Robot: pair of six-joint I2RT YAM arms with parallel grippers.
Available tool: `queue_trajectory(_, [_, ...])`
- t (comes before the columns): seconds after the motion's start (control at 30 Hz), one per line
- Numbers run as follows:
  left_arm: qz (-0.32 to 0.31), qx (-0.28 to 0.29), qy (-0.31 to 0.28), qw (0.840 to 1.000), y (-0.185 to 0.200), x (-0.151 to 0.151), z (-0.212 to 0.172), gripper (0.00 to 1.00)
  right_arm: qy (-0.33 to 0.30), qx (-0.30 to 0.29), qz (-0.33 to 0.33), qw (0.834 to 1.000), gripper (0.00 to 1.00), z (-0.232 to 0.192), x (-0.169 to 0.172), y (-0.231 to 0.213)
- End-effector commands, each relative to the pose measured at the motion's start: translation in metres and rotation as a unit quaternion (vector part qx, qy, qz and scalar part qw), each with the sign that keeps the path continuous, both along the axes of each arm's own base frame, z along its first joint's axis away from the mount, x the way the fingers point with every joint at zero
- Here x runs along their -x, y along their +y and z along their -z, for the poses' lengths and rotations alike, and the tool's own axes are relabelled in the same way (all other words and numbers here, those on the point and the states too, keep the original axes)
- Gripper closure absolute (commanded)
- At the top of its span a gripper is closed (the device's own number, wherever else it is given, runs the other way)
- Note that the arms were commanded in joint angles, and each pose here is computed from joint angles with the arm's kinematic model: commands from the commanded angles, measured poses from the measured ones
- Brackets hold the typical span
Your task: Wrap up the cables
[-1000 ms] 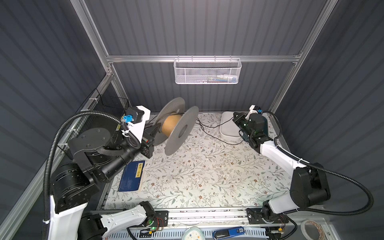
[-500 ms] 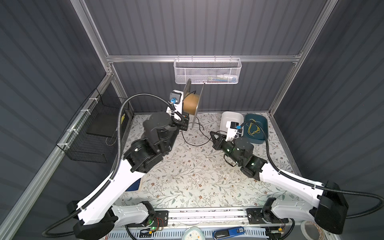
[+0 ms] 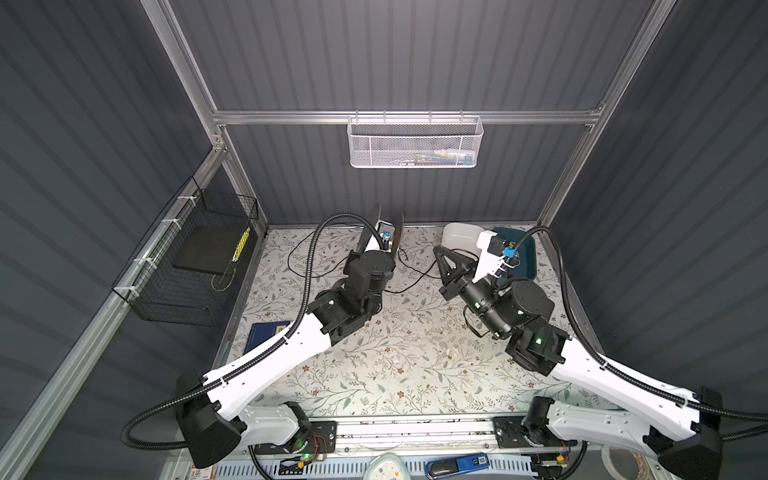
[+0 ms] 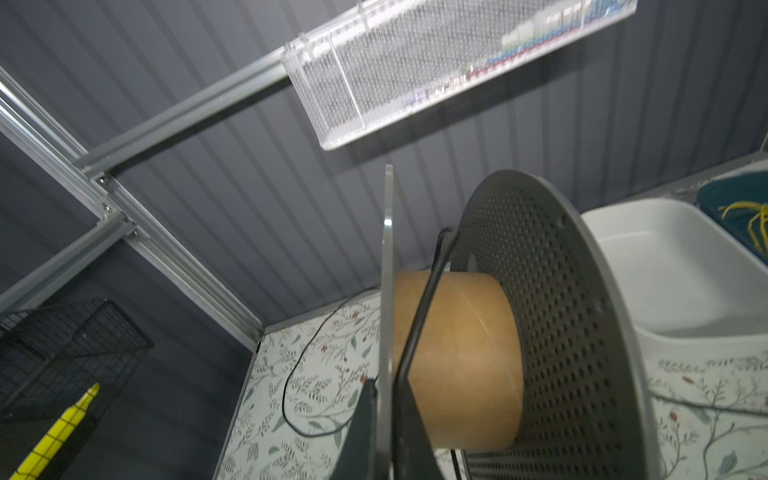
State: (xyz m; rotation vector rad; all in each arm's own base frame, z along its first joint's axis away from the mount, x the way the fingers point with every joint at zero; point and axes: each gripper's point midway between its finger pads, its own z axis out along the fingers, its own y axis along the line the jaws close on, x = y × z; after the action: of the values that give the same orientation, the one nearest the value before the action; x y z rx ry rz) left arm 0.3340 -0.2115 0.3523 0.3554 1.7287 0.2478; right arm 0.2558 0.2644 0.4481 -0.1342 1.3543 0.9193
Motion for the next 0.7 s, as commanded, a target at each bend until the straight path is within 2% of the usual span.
queue_trajectory(0.0, [-0.032,0.075,-0.023,0.996,0.020,0.009,-0.016,1.00,-0.049,-0.015,-0.013,0.999,1.00,-0.035,0.002,0.001])
queue_trajectory(0.17, [-0.045,0.065,0.001,0.997,0.028,0.014,0.010,1.00,-0.063,-0.031,-0.034,0.997,0.99,-0.059,0.001,0.008])
queue_trajectory(0.23, [-0.050,0.055,0.011,0.997,0.032,0.016,0.019,1.00,-0.061,-0.043,-0.035,0.997,0.95,-0.069,-0.003,0.000])
queue_trajectory(0.4, [-0.055,0.048,0.026,0.997,0.044,0.025,0.038,1.00,-0.040,-0.065,-0.028,0.997,0.84,-0.074,-0.039,-0.023])
queue_trajectory(0.67, [-0.063,0.051,0.051,0.995,0.058,0.038,0.066,1.00,-0.040,-0.089,-0.011,0.995,0.77,-0.101,-0.072,-0.056])
